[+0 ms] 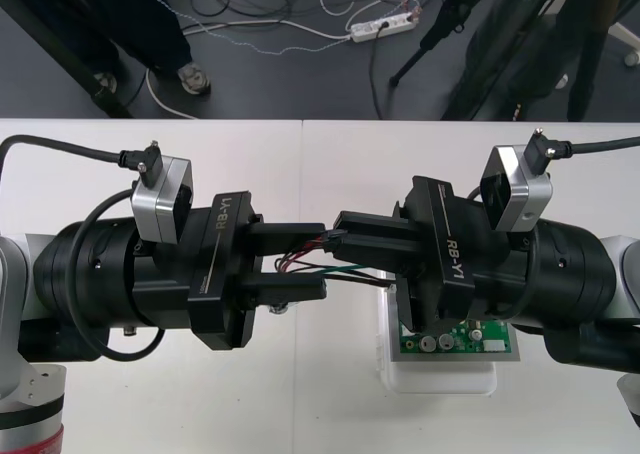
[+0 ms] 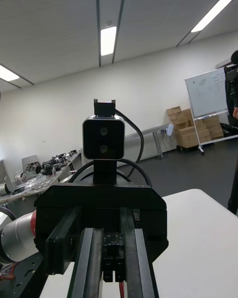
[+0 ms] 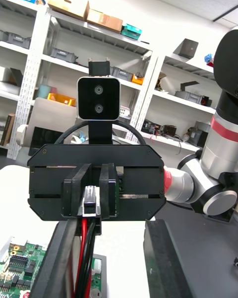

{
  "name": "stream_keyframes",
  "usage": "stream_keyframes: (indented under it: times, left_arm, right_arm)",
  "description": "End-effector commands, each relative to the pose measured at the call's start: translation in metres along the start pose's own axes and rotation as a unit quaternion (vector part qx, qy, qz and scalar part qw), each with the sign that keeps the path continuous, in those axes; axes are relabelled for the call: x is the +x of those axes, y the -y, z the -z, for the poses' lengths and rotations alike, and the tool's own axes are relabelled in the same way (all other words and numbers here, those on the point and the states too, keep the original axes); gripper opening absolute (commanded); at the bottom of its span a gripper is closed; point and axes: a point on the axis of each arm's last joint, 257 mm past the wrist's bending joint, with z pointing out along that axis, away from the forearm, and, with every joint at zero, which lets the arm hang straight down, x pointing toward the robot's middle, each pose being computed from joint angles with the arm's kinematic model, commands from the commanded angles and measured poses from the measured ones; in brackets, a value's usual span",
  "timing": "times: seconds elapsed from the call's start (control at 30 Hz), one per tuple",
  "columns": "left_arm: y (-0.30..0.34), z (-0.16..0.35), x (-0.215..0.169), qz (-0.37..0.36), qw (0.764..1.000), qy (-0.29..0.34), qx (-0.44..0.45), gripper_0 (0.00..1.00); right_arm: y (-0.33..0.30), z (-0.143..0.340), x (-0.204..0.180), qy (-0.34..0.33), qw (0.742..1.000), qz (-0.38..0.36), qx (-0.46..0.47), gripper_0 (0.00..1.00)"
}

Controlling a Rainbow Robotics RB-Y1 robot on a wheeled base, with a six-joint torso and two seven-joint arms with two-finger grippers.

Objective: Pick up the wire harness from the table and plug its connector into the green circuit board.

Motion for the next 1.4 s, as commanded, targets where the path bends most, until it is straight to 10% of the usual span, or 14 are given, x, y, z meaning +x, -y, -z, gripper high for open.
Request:
stream_keyframes:
  times: [0.03, 0.37, 0.97, 1.1, 1.27, 1.4]
  left_arm:
    - [0.0079, -0.0095, -0.0057, -0.021, 1.0, 0.017, 0.012, 0.35]
    - [0.0081, -0.0091, -0.006, -0.025, 0.999, 0.017, 0.012, 0.06]
    - [0.007, -0.0082, -0.0064, -0.03, 0.999, 0.018, 0.01, 0.0]
    - [0.0067, -0.0077, -0.0062, -0.032, 0.999, 0.018, 0.009, 0.0]
    - [0.0064, -0.0073, -0.0063, -0.032, 0.999, 0.018, 0.008, 0.0]
    - [0.006, -0.0069, -0.0064, -0.034, 0.999, 0.018, 0.007, 0.0]
  right_arm:
    - [-0.0065, 0.0002, -0.0074, 0.005, 1.0, 0.026, -0.003, 0.0]
    - [-0.006, 0.0026, -0.0084, 0.007, 1.0, 0.024, -0.001, 0.0]
    - [-0.007, 0.0043, -0.009, 0.009, 1.0, 0.021, -0.001, 0.0]
    - [-0.0062, 0.0056, -0.0083, 0.007, 1.0, 0.018, 0.001, 0.69]
    - [-0.006, 0.0063, -0.0083, 0.006, 1.0, 0.018, 0.001, 1.0]
    - [-0.0052, 0.0071, -0.0081, 0.005, 1.0, 0.018, 0.002, 1.0]
